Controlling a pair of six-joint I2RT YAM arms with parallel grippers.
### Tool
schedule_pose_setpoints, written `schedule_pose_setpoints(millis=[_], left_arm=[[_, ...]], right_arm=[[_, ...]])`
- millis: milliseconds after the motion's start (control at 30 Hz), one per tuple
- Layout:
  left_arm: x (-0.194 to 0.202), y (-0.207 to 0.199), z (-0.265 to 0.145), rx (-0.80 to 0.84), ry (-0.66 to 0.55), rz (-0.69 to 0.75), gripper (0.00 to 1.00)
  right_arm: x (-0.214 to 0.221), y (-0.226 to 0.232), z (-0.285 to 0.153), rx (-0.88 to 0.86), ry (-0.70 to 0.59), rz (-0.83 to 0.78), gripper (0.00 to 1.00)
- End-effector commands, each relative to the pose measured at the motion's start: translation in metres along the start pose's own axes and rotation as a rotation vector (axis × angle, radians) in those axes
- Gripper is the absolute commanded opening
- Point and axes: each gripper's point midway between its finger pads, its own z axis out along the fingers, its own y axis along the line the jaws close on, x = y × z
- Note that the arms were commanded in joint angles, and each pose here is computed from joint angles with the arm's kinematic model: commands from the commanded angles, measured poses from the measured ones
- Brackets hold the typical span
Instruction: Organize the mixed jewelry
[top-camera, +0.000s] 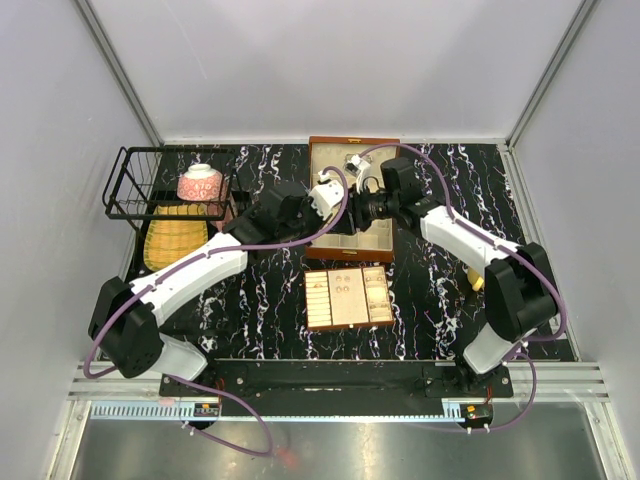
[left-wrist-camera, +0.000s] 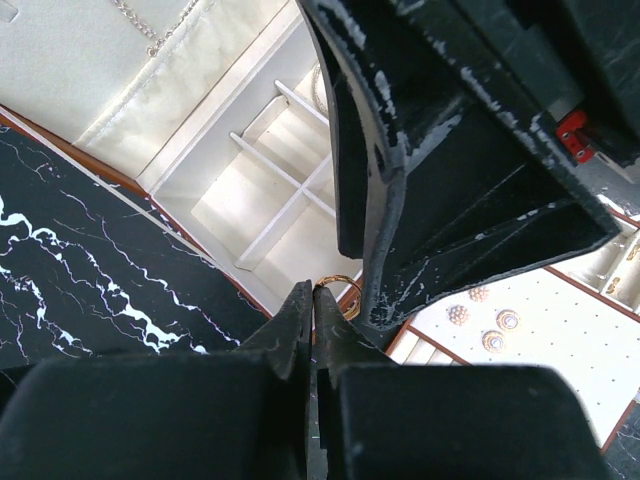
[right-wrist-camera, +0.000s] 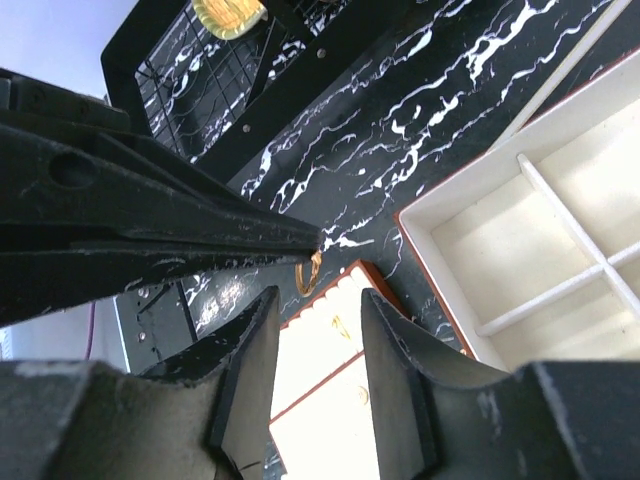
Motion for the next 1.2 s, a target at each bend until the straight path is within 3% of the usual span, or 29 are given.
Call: schedule_pose_setpoints(millis=[0, 767, 867, 1033, 1167], left_arm=[[-0.0231, 0.0082, -0.0117, -0.036, -0.084, -0.013, 0.00], [-0.0217, 0.0067, -0.0095, -0.028, -0.081, -0.010, 0.00], [-0.0221, 0.0065, -0.0095, -0.027, -0.083, -0.011, 0.00], [-0.0226, 0.0047, -0.0094, -0.016, -0.086, -0.009, 0.00], [-0.0248, 0.0008, -0.0126, 0.007, -0.094, -0.003, 0.00]], right_arm=[[-0.0272, 0.0103, 0.0043, -0.016, -0.057, -0.062, 0.43], [-0.0236, 0.0157, 0.0094, -0.048, -0.042, -0.060, 0.26], [-0.0232, 0.0172, 0.0103, -0.053, -0.040, -0.060, 0.20], [-0.0249, 0.0175, 0.0083, -0.044, -0.048, -0.069, 0.00], [-0.0252, 0.0181, 0.0045, -0.027, -0.051, -0.074, 0.00]])
